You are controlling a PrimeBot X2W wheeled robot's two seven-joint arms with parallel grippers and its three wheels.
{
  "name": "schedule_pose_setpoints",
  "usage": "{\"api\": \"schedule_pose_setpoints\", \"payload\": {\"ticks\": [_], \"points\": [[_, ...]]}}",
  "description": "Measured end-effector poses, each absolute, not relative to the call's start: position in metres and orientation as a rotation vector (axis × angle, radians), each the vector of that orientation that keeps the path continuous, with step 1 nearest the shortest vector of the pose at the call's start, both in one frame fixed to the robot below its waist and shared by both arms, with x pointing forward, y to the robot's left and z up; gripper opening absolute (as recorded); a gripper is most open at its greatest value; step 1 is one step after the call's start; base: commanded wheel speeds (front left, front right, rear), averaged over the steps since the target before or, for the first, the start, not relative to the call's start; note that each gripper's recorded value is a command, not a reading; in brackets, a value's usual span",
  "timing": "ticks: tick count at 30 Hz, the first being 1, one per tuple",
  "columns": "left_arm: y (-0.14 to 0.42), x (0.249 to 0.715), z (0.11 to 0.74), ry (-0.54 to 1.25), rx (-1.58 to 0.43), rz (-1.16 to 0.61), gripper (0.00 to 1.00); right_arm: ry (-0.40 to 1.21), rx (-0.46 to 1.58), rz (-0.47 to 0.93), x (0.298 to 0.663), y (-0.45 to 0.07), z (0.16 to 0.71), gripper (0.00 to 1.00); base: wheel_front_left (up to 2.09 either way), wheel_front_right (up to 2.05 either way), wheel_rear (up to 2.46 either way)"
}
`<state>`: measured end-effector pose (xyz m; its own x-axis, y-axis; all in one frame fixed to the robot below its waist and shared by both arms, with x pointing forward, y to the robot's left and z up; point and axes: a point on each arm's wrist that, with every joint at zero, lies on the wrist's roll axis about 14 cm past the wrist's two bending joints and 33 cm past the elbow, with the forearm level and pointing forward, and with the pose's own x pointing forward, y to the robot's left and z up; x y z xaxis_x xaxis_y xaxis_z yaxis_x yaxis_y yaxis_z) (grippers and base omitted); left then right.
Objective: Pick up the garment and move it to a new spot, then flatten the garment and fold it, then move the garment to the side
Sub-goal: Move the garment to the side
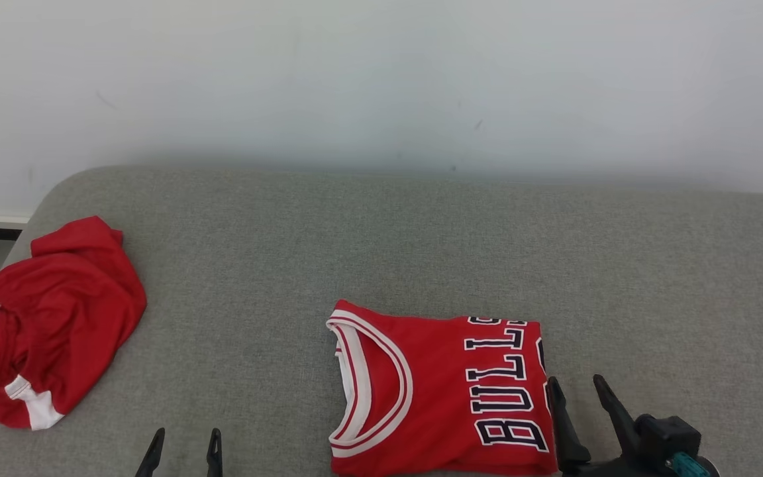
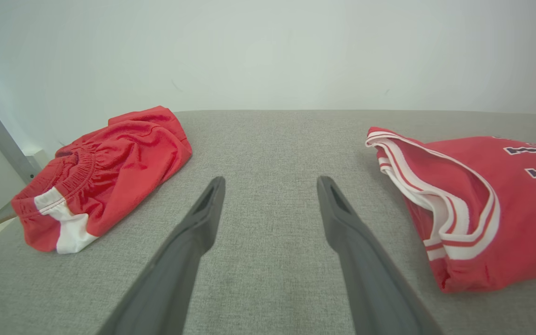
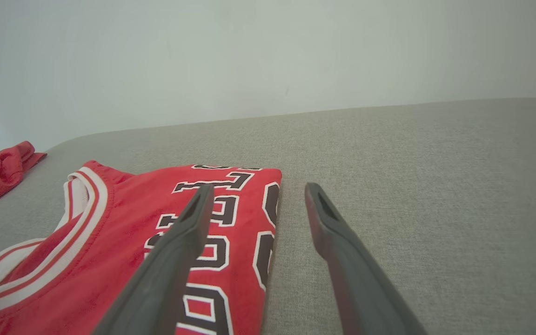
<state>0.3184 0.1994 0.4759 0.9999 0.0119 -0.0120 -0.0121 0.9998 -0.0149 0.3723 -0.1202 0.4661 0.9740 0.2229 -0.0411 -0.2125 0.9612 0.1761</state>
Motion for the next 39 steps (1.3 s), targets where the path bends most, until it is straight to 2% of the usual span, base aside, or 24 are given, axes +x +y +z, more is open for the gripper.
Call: {"api": "schedule_pose_setpoints", "payload": {"ticks": [9,14,24,26,33,39], "points": [[0.206,0.313,0.473,0.022,-0.014,0.036,1.0,0.205,0.147,0.246,0.406,-0.105,0.434,1.0,0.0,0.0,0.0],[0.208,0.31,0.471,0.029,-0.015,0.044,1.0,0.327,0.158,0.254,0.407,-0.097,0.408,1.0,0.0,0.0,0.0],[0.213,0.307,0.472,0.025,-0.026,0.062,1.0,0.465,0.248,0.236,0.405,-0.087,0.385,1.0,0.0,0.0,0.0],[0.213,0.31,0.473,0.02,-0.026,0.061,1.0,0.468,0.242,0.259,0.407,-0.08,0.387,0.0,0.0,0.0,0.0],[0.21,0.316,0.471,0.027,-0.033,0.052,1.0,0.434,0.164,0.281,0.421,-0.084,0.398,0.0,0.0,0.0,0.0],[0.201,0.33,0.47,0.032,-0.035,0.02,1.0,0.29,0.062,0.222,0.463,-0.134,0.44,0.0,0.0,0.0,0.0]]}}
